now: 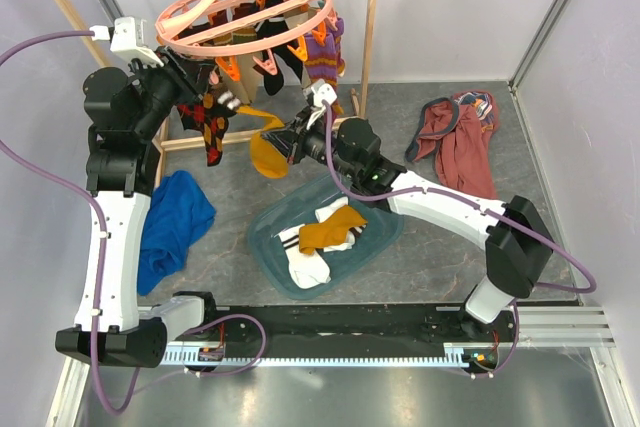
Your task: Remove the socks clipped to the hanger
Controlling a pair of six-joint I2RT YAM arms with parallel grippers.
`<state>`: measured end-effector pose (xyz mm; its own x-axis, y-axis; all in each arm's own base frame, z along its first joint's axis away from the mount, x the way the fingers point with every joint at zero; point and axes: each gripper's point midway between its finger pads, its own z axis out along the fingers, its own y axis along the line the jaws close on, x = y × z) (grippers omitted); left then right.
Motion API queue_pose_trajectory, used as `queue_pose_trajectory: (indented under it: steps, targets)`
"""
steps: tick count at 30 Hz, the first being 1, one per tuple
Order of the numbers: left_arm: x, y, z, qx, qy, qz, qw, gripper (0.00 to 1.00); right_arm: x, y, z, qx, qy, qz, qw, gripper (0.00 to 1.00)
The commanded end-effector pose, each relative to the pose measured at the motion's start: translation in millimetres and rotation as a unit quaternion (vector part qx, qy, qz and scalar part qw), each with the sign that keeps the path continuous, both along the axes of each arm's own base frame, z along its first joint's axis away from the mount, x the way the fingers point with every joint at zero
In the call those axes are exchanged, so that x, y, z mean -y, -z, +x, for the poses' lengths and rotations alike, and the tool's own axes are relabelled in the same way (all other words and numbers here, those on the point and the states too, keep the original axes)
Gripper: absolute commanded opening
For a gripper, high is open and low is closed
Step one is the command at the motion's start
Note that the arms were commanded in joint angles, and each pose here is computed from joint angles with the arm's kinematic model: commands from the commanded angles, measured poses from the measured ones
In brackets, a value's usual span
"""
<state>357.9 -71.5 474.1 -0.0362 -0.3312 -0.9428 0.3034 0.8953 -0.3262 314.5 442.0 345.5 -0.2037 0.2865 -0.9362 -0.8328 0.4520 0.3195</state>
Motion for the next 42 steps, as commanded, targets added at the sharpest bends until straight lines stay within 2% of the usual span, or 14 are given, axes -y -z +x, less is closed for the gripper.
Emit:
queue_pose_trajectory:
  steps: [1, 9, 12, 15, 20, 23, 24, 30, 32, 33, 36, 39, 41, 42]
  targets:
    - [1.8, -22.8, -5.7, 0.025, 0.007, -0.018, 1.0, 0.02, 10.8, -26.0, -7.1, 0.017, 0.002, 0.027, 0.999, 0.0]
    - [5.5, -20.5, -7.9, 0.021, 0.018, -0.018, 0.999, 0.02, 18.2, -18.3, -9.0, -0.02, 0.013, 0.028, 0.999, 0.0]
    - [7.8, -18.5, -11.9, 0.022, 0.026, -0.013, 0.999, 0.03, 24.1, -2.3, -12.5, -0.058, 0.019, 0.003, 0.998, 0.08]
    - [11.1, -14.1, -16.1, 0.018, 0.036, -0.017, 0.999, 0.14, 32.1, 15.7, -17.5, -0.087, 0.025, -0.026, 0.996, 0.12]
    - [24.4, -7.5, -23.1, 0.011, 0.078, -0.02, 0.997, 0.25, 55.1, 45.7, -38.7, -0.141, 0.028, -0.047, 0.988, 0.15]
    - [20.6, -4.6, -25.8, 0.009, 0.065, -0.028, 0.997, 0.37, 70.8, 62.4, -50.0, -0.178, 0.039, -0.052, 0.982, 0.17]
    - [18.5, -4.7, -26.8, 0.011, 0.058, -0.03, 0.998, 0.45, 75.0, 66.1, -52.9, -0.186, 0.042, -0.054, 0.98, 0.18]
    - [13.5, 0.3, -34.3, 0.019, 0.044, -0.021, 0.999, 0.56, 107.4, 111.4, -74.6, -0.254, 0.072, -0.071, 0.962, 0.27]
    - [6.5, 5.4, -37.1, 0.021, 0.023, -0.018, 0.999, 0.58, 115.5, 133.7, -83.0, -0.282, 0.079, -0.072, 0.953, 0.37]
    - [3.3, 13.2, -35.4, 0.017, 0.013, -0.019, 1.0, 0.61, 117.7, 139.6, -85.2, -0.289, 0.08, -0.073, 0.951, 0.5]
    - [-6.0, 26.5, -37.4, 0.017, -0.014, -0.02, 1.0, 0.64, 123.8, 153.5, -85.3, -0.299, 0.096, -0.094, 0.945, 0.71]
    - [-18.0, 40.9, -37.1, 0.008, -0.049, -0.017, 0.999, 0.65, 137.7, 164.2, -81.9, -0.306, 0.131, -0.148, 0.931, 0.85]
    - [-28.5, 48.6, -35.9, 0.002, -0.079, -0.009, 0.997, 0.66, 141.7, 159.4, -78.6, -0.301, 0.144, -0.156, 0.93, 0.9]
    - [-32.5, 54.7, -34.2, -0.003, -0.09, -0.005, 0.996, 0.66, 146.3, 159.7, -78.8, -0.298, 0.151, -0.165, 0.928, 0.96]
